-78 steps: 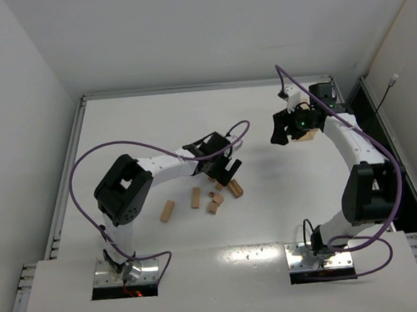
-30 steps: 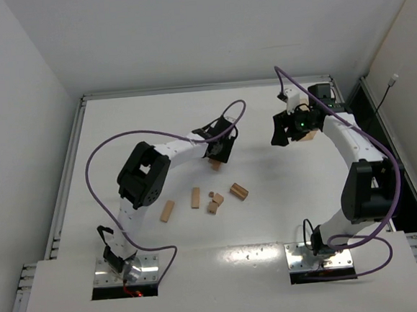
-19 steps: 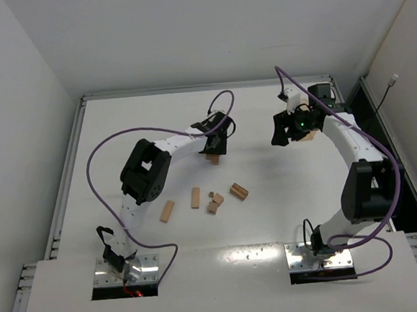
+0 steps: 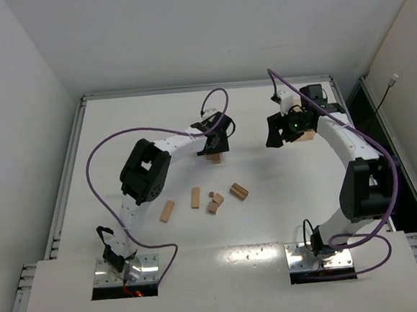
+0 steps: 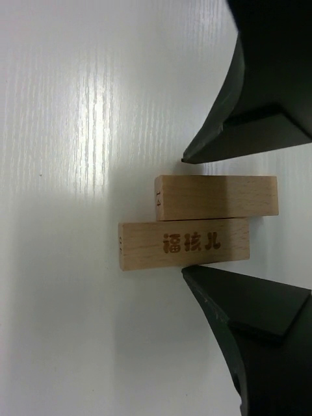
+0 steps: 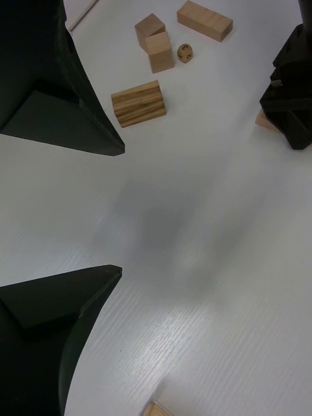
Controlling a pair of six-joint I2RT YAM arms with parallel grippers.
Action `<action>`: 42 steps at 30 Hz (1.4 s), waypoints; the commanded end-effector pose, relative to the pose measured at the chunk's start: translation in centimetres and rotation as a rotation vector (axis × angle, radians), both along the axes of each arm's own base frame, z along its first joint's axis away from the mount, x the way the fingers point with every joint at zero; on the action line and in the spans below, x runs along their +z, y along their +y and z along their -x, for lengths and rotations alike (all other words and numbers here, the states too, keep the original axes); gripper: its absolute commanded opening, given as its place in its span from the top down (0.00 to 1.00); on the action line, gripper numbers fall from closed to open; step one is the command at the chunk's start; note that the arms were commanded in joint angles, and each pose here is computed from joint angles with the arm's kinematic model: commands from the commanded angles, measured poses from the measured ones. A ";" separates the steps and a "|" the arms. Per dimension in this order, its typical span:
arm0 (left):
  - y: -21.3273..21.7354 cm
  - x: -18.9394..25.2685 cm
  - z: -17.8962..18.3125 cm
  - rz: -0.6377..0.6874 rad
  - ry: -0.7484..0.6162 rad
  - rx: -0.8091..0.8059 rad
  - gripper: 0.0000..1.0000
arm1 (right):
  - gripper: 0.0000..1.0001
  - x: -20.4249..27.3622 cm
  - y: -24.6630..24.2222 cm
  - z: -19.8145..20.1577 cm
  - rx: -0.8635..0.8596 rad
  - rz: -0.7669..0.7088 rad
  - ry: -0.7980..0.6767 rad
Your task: Build the wood block tower
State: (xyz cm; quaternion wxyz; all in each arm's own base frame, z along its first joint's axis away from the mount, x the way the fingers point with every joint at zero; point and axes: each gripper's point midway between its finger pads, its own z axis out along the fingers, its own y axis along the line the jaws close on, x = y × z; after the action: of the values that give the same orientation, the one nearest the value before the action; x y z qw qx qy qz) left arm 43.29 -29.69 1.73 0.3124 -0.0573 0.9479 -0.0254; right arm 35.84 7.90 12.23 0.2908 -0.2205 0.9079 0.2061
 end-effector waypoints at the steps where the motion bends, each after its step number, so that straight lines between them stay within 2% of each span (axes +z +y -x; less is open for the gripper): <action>1: 1.6 -2.4 2.2 -0.035 0.098 0.020 0.37 | 0.35 2.3 0.6 -1.7 0.006 0.005 -0.116; 2: 1.6 -1.6 2.1 -0.033 0.080 0.002 0.26 | 0.35 2.4 0.4 -1.7 -0.009 0.013 -0.126; 4: 1.3 -0.8 1.8 -0.017 0.048 -0.029 0.19 | 0.35 2.4 0.7 -1.7 -0.006 0.035 -0.139; 5: 1.1 -0.2 1.7 -0.014 0.030 -0.066 0.09 | 0.35 2.2 0.7 -1.6 -0.006 0.035 -0.139; 7: 0.2 2.5 1.8 0.037 -0.041 -0.122 0.00 | 0.35 2.6 0.9 -1.6 -0.002 0.042 -0.152; 12: 0.1 11.2 2.2 0.074 -0.214 -0.245 0.00 | 0.36 3.7 0.0 -0.6 0.004 0.149 -0.235; 14: 1.0 16.3 2.2 0.098 -0.310 -0.260 0.00 | 0.37 4.1 -0.1 -0.6 0.019 0.160 -0.312; 17: 4.8 20.7 1.9 0.066 -0.390 -0.242 0.00 | 0.37 6.0 2.2 0.7 0.166 0.178 -0.512; 18: 6.1 20.8 1.9 0.053 -0.393 -0.230 0.00 | 0.37 5.6 3.8 1.3 0.268 0.199 -0.540; 20: 8.5 21.7 1.3 0.066 -0.406 -0.243 0.00 | 0.40 4.7 4.9 1.3 0.334 0.185 -0.508; 21: 9.8 22.4 1.2 0.058 -0.419 -0.224 0.00 | 0.46 3.9 6.3 2.3 0.402 0.133 -0.452; 22: 10.6 21.7 1.0 0.063 -0.401 -0.216 0.00 | 0.49 4.3 7.5 2.1 0.436 0.110 -0.444; 24: 15.0 20.5 0.0 0.028 -0.361 -0.138 0.00 | 0.59 2.4 9.3 1.9 0.492 0.080 -0.365; 25: 16.3 19.8 -0.2 0.043 -0.341 -0.110 0.03 | 0.71 1.7 10.7 2.3 0.529 0.088 -0.350; 26: 16.9 18.9 0.0 0.090 -0.305 -0.118 0.06 | 0.77 1.2 11.5 2.0 0.546 0.098 -0.350; 27: 19.8 18.2 -0.7 0.106 -0.279 -0.067 0.10 | 0.83 1.2 12.4 1.7 0.561 0.103 -0.359; 28: 20.8 17.6 -0.6 0.133 -0.261 -0.061 0.15 | 0.93 -0.3 12.9 1.6 0.574 0.118 -0.329; 29: 21.0 17.1 -0.7 0.187 -0.245 -0.083 0.17 | 0.96 -0.2 14.4 2.0 0.613 0.112 -0.334; 30: 23.2 16.7 -0.8 0.195 -0.237 -0.040 0.18 | 0.98 0.0 15.4 1.8 0.631 0.108 -0.341; 33: 25.3 15.7 -1.1 0.228 -0.215 -0.030 0.18 | 1.00 -1.6 17.8 2.7 0.706 0.109 -0.306; 42: 26.9 12.7 -0.3 0.274 -0.146 -0.023 0.18 | 1.00 -6.0 21.3 3.6 0.839 0.170 -0.227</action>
State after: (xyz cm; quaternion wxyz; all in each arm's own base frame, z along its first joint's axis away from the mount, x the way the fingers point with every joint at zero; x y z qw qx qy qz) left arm 43.65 -2.25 14.18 0.3651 -0.1032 0.9148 -0.1386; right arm 31.25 27.55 5.74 0.2505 -0.5911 0.7380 0.2079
